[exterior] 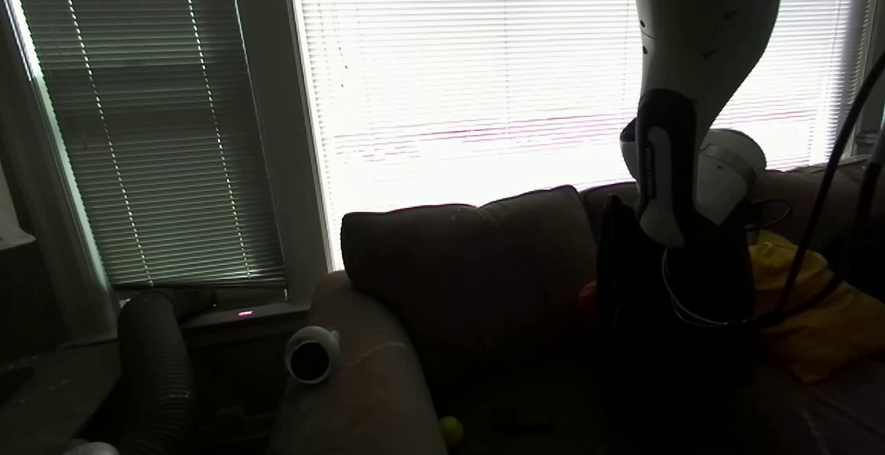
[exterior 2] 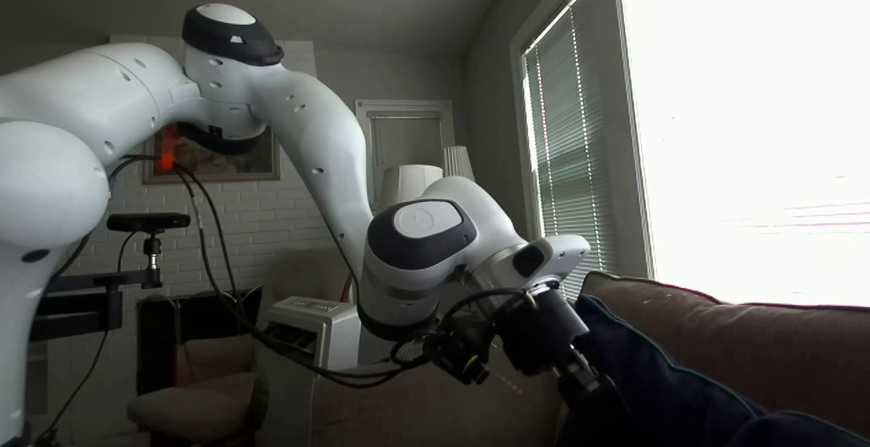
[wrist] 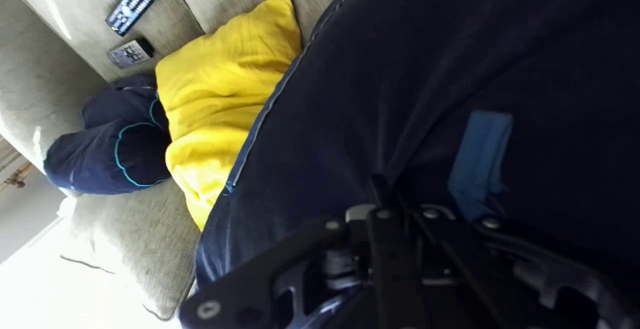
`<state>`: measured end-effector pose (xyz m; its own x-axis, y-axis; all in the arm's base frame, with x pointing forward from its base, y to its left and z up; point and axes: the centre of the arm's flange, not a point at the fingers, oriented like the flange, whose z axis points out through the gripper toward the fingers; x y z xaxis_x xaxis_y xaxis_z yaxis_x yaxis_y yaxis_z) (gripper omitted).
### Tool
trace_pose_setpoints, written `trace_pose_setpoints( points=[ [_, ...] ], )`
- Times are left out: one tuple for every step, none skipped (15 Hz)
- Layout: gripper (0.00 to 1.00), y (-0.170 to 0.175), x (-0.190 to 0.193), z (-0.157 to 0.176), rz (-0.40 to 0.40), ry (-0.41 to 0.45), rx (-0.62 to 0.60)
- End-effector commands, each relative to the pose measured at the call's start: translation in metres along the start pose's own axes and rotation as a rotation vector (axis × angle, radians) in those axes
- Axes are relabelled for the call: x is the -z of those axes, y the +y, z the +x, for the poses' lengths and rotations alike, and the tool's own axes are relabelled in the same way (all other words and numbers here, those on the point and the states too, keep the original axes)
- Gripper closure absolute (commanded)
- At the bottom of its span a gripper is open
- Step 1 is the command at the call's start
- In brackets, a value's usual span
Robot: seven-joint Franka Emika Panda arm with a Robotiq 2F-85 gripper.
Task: Put the black pillow in front of the orange pillow
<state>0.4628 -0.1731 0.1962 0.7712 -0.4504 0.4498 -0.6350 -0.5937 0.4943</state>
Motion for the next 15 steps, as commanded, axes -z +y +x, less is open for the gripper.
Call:
trace_pose_setpoints(
  points=[
    [0.99, 0.033, 0.009, -0.009, -0.056, -0.063, 0.074],
    [0.99, 0.039, 0.010, -0.012, -0.064, -0.093, 0.104],
    [0.99, 0.044, 0.010, -0.016, -0.085, -0.104, 0.123],
    [0.99, 0.048, 0.011, -0.017, -0.094, -0.117, 0.139],
    [0.99, 0.054, 0.015, -0.018, -0.125, -0.130, 0.173],
    [0.99, 0.058, 0.018, -0.017, -0.141, -0.140, 0.193],
    [0.99, 0.061, 0.022, -0.014, -0.160, -0.154, 0.209],
    [0.99, 0.063, 0.023, -0.013, -0.177, -0.160, 0.210],
    [0.99, 0.063, 0.021, -0.014, -0.193, -0.155, 0.206],
    [0.99, 0.061, 0.015, -0.016, -0.222, -0.155, 0.195],
    [0.99, 0.061, 0.012, -0.017, -0.246, -0.152, 0.180],
    [0.99, 0.059, 0.009, -0.016, -0.266, -0.155, 0.165],
    [0.99, 0.060, 0.007, -0.016, -0.293, -0.147, 0.156],
    [0.99, 0.061, 0.004, -0.016, -0.318, -0.132, 0.145],
    [0.99, 0.063, 0.000, -0.013, -0.357, -0.108, 0.133]
  ],
)
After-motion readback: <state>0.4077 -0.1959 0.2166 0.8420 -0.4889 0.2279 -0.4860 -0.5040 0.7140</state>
